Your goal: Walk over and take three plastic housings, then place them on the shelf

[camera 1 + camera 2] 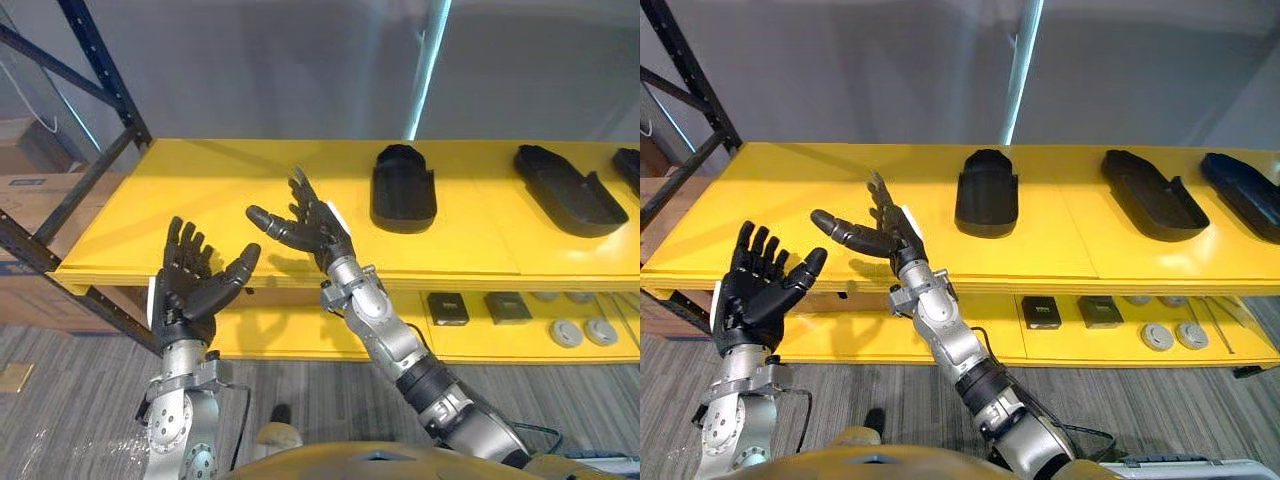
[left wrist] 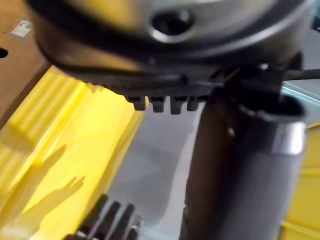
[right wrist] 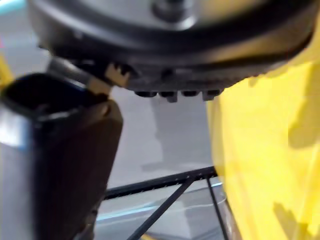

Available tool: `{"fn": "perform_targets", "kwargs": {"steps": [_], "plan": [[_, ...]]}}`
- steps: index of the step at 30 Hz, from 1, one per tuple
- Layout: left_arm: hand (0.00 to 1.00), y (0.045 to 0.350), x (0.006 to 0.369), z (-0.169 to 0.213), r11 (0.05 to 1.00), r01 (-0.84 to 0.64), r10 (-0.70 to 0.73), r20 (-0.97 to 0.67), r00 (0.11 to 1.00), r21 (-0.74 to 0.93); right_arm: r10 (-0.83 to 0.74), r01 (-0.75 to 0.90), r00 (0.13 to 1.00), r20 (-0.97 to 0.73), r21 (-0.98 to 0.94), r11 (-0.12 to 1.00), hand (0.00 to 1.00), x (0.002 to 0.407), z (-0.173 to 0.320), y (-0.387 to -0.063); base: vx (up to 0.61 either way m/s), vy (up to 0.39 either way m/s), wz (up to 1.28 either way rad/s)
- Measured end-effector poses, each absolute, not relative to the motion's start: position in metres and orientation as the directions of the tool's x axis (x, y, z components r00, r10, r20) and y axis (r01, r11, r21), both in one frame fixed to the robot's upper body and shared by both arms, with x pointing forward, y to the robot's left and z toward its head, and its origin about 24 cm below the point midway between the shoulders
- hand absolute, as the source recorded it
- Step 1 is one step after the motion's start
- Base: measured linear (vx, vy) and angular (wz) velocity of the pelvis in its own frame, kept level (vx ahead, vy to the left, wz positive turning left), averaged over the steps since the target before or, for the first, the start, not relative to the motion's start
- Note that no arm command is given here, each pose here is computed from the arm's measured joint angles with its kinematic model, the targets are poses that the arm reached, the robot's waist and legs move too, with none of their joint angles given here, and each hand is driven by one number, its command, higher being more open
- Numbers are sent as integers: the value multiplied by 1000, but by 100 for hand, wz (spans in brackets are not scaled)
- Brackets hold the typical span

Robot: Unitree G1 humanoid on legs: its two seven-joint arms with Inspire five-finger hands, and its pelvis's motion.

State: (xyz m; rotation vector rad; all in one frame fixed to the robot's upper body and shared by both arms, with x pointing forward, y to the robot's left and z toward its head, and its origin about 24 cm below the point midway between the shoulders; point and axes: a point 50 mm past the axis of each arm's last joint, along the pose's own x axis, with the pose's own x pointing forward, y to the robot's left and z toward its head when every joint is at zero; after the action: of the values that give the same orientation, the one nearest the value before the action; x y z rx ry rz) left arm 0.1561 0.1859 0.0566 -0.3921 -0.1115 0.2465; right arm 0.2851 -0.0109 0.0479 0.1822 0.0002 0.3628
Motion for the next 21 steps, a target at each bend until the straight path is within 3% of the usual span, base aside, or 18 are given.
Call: {"fn": "perform_targets", "kwargs": {"steps": [13, 21], "plan": [[100, 148, 160, 33, 848, -65, 67, -16, 998, -526, 74, -66, 997, -37, 168, 983, 100, 308, 43, -42, 30, 0, -2], [100, 136, 162, 35, 836, -11, 10, -4, 1000, -548, 27, -25, 999, -19, 138, 990, 100, 310, 45, -47, 0, 3, -9]]}}
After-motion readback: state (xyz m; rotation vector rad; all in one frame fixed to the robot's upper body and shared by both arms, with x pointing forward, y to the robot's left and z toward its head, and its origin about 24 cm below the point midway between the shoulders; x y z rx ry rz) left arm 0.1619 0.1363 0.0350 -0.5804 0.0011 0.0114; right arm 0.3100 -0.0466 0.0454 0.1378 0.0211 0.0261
